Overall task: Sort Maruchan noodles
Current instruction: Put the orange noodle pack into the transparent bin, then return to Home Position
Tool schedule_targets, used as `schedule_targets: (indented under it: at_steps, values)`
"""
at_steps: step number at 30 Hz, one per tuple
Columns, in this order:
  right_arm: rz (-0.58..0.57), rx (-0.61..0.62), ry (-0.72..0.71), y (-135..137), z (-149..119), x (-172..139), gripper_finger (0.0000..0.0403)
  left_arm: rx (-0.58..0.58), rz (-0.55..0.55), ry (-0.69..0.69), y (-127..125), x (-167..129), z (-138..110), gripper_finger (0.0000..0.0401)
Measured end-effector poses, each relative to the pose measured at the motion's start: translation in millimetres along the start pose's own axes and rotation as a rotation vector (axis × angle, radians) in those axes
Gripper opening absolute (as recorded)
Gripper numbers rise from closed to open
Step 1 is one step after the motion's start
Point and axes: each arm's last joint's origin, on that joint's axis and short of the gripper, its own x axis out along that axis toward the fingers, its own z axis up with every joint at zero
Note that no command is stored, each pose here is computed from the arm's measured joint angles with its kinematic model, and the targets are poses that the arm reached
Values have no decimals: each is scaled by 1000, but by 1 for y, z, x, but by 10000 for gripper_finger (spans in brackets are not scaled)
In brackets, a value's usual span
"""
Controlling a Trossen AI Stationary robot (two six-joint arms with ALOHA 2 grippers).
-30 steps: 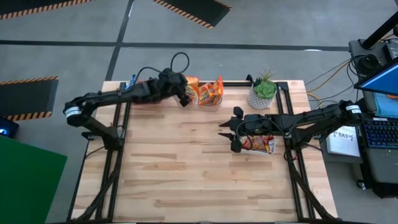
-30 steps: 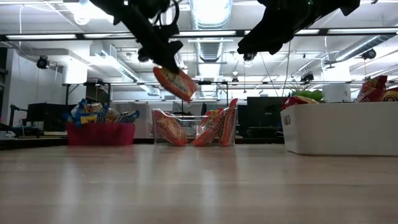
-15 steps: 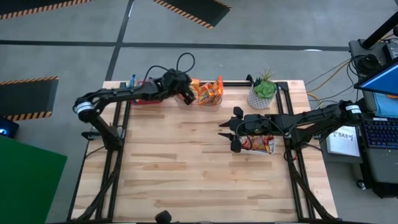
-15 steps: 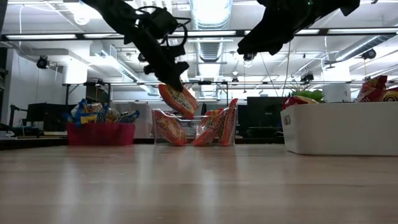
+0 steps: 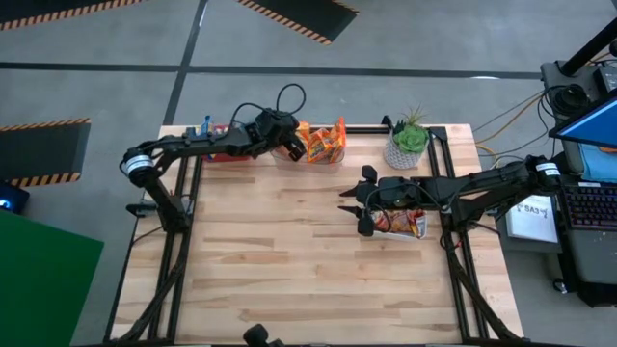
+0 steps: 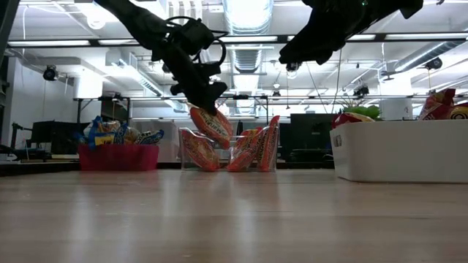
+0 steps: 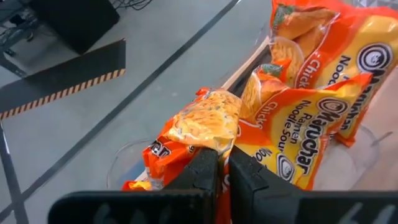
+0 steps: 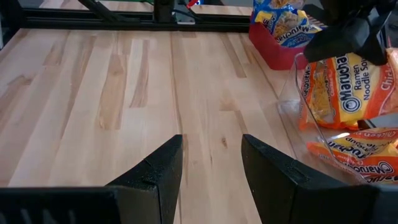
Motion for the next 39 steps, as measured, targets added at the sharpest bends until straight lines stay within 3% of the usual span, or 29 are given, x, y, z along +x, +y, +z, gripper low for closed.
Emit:
schedule_targets:
  at_steps: [19, 26, 34, 39]
  values:
    - [0, -1, 1, 0, 0, 0, 153, -46, -81, -31, -10, -8, 4, 90]
    - [1, -14, 26, 0, -7, 1, 153, 63, -138, -54, -29, -29, -1, 91]
    - [0, -14, 69, 0, -25, 0, 153, 81, -176, -102, -25, -66, -14, 91]
    - [2, -24, 26, -1, -26, -3, 153, 72, -306, -183, -23, -104, -32, 91]
